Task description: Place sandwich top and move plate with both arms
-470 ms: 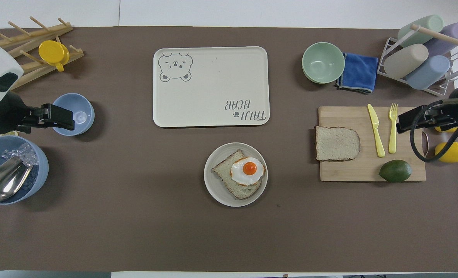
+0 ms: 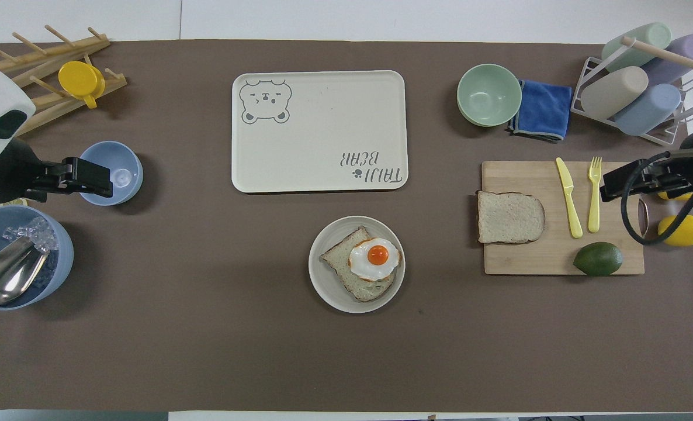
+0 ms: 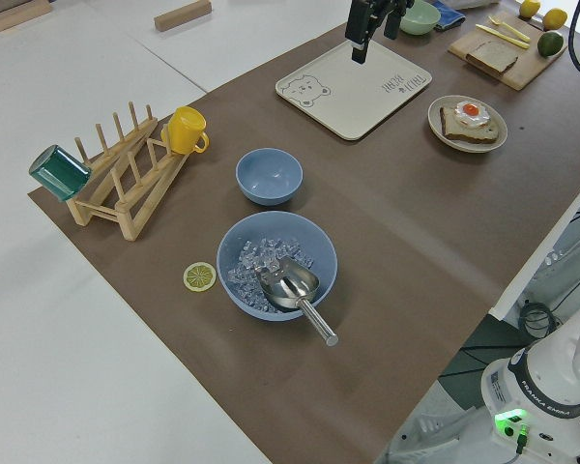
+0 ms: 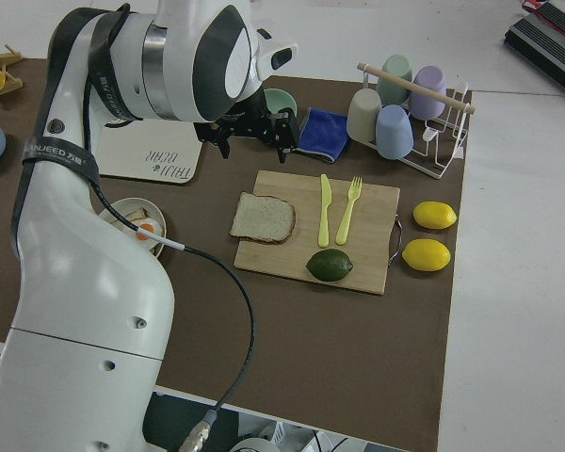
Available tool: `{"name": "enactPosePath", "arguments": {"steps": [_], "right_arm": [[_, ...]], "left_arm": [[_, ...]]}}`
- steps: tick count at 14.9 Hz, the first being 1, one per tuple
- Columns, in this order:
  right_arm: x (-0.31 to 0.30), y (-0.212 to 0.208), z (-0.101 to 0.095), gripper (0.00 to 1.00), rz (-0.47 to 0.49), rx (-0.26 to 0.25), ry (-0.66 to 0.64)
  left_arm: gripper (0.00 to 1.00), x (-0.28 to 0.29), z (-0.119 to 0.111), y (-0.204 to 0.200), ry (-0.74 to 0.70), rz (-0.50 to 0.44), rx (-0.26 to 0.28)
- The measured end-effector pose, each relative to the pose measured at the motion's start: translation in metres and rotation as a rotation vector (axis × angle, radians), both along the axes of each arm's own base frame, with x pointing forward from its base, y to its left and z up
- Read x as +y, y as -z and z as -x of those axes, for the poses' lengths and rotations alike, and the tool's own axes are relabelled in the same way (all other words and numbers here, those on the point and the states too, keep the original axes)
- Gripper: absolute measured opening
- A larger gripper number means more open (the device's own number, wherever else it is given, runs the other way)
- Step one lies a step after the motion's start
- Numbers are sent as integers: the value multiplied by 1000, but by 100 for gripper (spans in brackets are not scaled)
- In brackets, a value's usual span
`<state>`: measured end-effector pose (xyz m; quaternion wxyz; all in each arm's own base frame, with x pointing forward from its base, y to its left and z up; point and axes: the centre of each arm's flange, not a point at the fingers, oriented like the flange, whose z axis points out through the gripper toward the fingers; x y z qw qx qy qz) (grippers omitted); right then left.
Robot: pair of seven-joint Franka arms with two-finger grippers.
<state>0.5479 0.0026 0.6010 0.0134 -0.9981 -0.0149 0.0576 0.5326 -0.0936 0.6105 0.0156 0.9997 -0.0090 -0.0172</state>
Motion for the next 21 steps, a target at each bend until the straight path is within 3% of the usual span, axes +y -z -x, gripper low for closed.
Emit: {"name": "enactPosePath", "arguments": {"steps": [5, 8, 11, 15, 18, 21], "right_arm": [[-1, 3, -2, 100, 0, -11, 2], [16, 16, -12, 100, 28, -76, -23], [81, 71, -29, 100, 113, -83, -6], [179, 158, -46, 100, 236, -134, -44], [199, 211, -49, 100, 332, -133, -74], [198, 241, -51, 100, 369, -100, -94]], "left_arm": [[100, 0, 0, 0, 0, 0, 0], [100, 0, 0, 0, 0, 0, 0], [100, 0, 0, 0, 0, 0, 0], [100, 0, 0, 0, 0, 0, 0], [100, 0, 0, 0, 0, 0, 0], [100, 0, 0, 0, 0, 0, 0]]}}
